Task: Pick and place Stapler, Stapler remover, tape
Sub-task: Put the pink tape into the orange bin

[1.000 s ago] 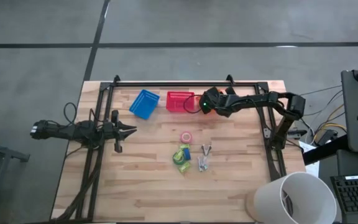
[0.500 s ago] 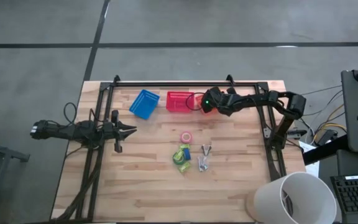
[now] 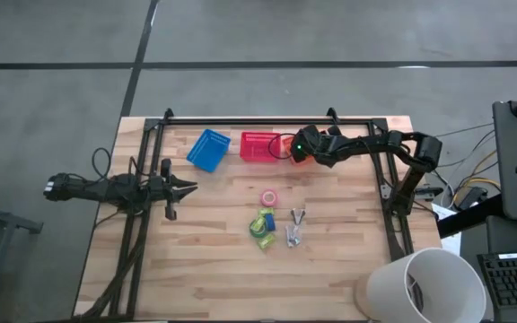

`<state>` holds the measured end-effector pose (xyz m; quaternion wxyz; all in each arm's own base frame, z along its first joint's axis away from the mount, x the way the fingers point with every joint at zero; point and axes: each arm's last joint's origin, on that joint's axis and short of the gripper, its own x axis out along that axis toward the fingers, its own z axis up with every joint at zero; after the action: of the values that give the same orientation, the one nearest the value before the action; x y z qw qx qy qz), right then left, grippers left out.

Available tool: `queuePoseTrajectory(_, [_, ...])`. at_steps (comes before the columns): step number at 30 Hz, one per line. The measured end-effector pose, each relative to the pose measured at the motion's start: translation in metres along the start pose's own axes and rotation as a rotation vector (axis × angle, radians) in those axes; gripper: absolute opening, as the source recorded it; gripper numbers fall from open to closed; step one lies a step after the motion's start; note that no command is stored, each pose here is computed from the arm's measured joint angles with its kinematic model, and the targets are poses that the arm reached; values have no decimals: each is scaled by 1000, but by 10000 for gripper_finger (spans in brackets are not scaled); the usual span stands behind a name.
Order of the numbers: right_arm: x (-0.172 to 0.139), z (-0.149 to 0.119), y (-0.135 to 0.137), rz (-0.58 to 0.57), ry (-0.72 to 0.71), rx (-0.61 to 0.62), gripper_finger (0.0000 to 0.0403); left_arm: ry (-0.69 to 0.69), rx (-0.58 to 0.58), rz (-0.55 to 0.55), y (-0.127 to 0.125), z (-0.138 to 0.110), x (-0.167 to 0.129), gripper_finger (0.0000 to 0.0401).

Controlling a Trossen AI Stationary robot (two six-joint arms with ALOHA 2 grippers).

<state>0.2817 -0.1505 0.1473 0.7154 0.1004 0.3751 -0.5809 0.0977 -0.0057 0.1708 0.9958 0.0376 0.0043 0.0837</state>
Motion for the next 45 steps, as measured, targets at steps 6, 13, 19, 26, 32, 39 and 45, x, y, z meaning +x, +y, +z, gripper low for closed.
queuePoseTrajectory(6, [-12,6,12,44,-33,-54,177,0,0,0,0,0,0,51])
queuePoseTrajectory(13, [-37,20,32,137,-95,-104,180,0,0,0,0,0,0,51])
queuePoseTrajectory(19, [-63,21,56,431,-54,-196,176,0,0,0,0,0,0,51])
queuePoseTrajectory(26, [-87,14,75,720,13,-284,162,-1,-1,0,0,0,0,51])
queuePoseTrajectory(32, [-93,1,85,762,28,-355,153,-1,0,0,0,0,0,51])
queuePoseTrajectory(39, [-95,-14,100,799,34,-413,161,0,0,0,0,0,0,51])
queuePoseTrajectory(45, [-85,-25,109,792,53,-427,173,-1,0,0,0,0,0,51])
